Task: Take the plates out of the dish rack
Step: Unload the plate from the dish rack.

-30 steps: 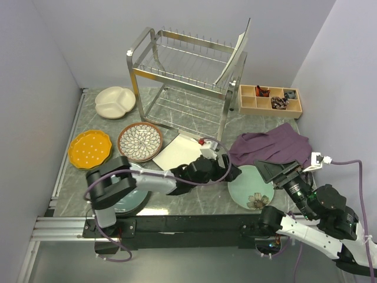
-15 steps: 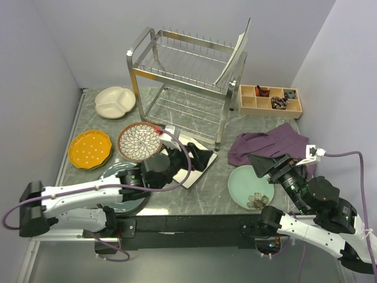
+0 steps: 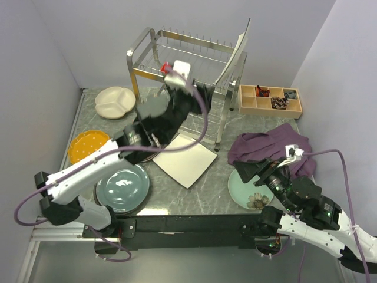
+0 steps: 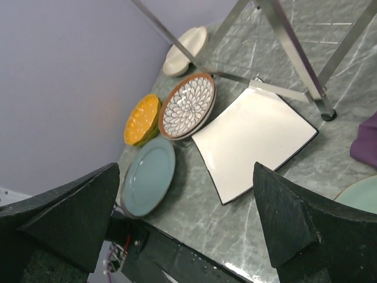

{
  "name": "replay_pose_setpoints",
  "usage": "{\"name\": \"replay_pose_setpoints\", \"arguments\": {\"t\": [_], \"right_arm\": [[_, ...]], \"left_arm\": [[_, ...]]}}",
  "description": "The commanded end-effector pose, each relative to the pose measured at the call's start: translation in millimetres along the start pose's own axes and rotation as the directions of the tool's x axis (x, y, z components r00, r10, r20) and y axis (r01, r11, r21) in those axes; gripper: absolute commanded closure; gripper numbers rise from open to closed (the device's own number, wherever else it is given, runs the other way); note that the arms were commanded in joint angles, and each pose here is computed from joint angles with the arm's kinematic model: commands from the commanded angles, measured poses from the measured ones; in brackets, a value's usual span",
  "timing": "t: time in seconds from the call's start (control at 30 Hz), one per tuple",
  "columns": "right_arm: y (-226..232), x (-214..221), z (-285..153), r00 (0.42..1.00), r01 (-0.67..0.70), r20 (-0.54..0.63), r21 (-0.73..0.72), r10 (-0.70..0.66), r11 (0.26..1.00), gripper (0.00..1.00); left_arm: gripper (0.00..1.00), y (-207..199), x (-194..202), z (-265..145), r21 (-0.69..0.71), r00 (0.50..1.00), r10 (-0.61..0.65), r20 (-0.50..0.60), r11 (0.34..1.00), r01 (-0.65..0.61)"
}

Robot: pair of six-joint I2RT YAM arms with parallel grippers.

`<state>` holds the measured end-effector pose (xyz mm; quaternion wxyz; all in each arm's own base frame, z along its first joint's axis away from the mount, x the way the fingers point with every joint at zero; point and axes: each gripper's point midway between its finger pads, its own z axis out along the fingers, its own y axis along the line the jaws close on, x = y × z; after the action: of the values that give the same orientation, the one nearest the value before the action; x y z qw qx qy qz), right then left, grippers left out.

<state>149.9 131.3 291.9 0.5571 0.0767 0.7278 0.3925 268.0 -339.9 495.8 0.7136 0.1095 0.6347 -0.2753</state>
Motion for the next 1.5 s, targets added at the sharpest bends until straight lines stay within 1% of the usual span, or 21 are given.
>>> {"name": "replay_pose_setpoints", "arguments": {"t": [0.0,0.03,0.07,0.1,0.13,0.17,0.23,0.3,0.33,0.37,0.4,0.43,0.47,0.5,0.7,0.77,0.8,1.0,1.13,1.2,1.47], "right_arm": [[15.0,1.8,2.5,1.000,0.009,-0.001,-0.081,-0.009,0.997,0.00],[14.5,4.7,3.8,1.000,0.013,-0.003,-0.085,-0.013,0.996,0.00],[14.3,6.0,4.1,1.000,0.014,-0.004,-0.088,-0.014,0.996,0.00],[14.4,7.9,4.5,1.000,0.017,-0.007,-0.093,-0.017,0.996,0.00],[14.1,10.2,5.4,1.000,0.021,-0.010,-0.096,-0.022,0.995,0.00],[13.5,11.2,5.5,1.000,0.024,-0.012,-0.097,-0.025,0.995,0.00],[12.4,13.5,6.0,0.999,0.032,-0.018,-0.095,-0.034,0.995,0.00],[11.3,13.5,5.3,0.999,0.035,-0.019,-0.092,-0.037,0.995,0.00],[11.1,14.1,4.8,0.999,0.036,-0.021,-0.094,-0.038,0.995,0.00],[10.9,14.4,4.2,0.999,0.041,-0.022,-0.097,-0.043,0.994,0.00],[11.3,14.5,2.9,0.999,0.040,-0.023,-0.104,-0.043,0.994,0.00],[10.3,14.5,2.4,0.999,0.043,-0.022,-0.103,-0.046,0.994,0.00],[9.1,14.7,1.9,0.999,0.045,-0.023,-0.100,-0.047,0.994,0.00],[8.6,13.7,0.7,0.999,0.042,-0.019,-0.101,-0.045,0.994,0.00],[6.7,9.8,-2.6,0.999,0.043,-0.009,-0.098,-0.044,0.994,0.00],[7.7,11.5,-2.5,0.999,0.043,-0.016,-0.104,-0.045,0.994,0.00],[8.1,12.8,-2.0,0.999,0.046,-0.020,-0.106,-0.049,0.993,0.00],[11.6,12.9,1.3,0.997,0.074,-0.031,-0.104,-0.078,0.992,0.00],[12.7,14.8,4.6,0.996,0.082,-0.030,-0.106,-0.086,0.991,0.00],[11.2,18.1,7.1,0.995,0.089,-0.033,-0.101,-0.093,0.991,0.00],[11.3,23.3,11.9,0.993,0.106,-0.049,-0.094,-0.111,0.990,0.00]], "left_arm": [[0.32,-0.9,-34.7,32.4,0.073,0.989,0.135,0.056,0.988,-0.139],[0.32,-7.5,-21.4,46.0,0.099,0.983,0.178,0.037,0.979,-0.181],[0.34,-10.8,-32.3,50.8,0.111,0.981,0.185,0.061,0.975,-0.191],[0.34,-17.3,-30.3,55.8,0.141,0.977,0.202,0.064,0.968,-0.209],[0.33,-20.6,-17.5,66.9,0.147,0.970,0.237,0.048,0.959,-0.242],[0.30,-21.5,-24.8,71.2,0.139,0.968,0.244,0.067,0.958,-0.251],[0.30,-27.7,-14.0,83.4,0.163,0.958,0.280,0.065,0.944,-0.287],[0.33,-32.5,-21.6,88.9,0.176,0.952,0.287,0.106,0.937,-0.302],[0.36,-34.4,-18.5,93.9,0.178,0.951,0.291,0.107,0.935,-0.306],[0.44,-32.5,-19.4,97.4,0.171,0.949,0.294,0.110,0.935,-0.310],[0.47,-31.2,-19.8,100.6,0.163,0.948,0.297,0.112,0.936,-0.312],[0.47,-30.3,-18.0,106.0,0.153,0.944,0.310,0.115,0.933,-0.325],[0.42,-27.5,-18.9,108.7,0.151,0.942,0.315,0.119,0.932,-0.331],[0.41,-25.8,-18.0,111.5,0.149,0.941,0.318,0.120,0.931,-0.334],[0.50,-19.6,-10.8,129.0,0.167,0.936,0.327,0.131,0.923,-0.346],[0.59,-17.8,-8.5,132.8,0.168,0.930,0.342,0.138,0.917,-0.362],[0.61,-18.5,-3.6,135.8,0.172,0.923,0.359,0.137,0.909,-0.379],[0.59,-22.3,1.7,142.5,0.211,0.917,0.368,0.153,0.894,-0.395],[0.64,-16.2,3.6,148.8,0.194,0.920,0.361,0.153,0.902,-0.386],[0.64,-12.2,8.5,153.6,0.189,0.922,0.358,0.146,0.905,-0.381],[0.55,-9.5,18.5,166.9,0.211,0.925,0.352,0.145,0.902,-0.376]]}}
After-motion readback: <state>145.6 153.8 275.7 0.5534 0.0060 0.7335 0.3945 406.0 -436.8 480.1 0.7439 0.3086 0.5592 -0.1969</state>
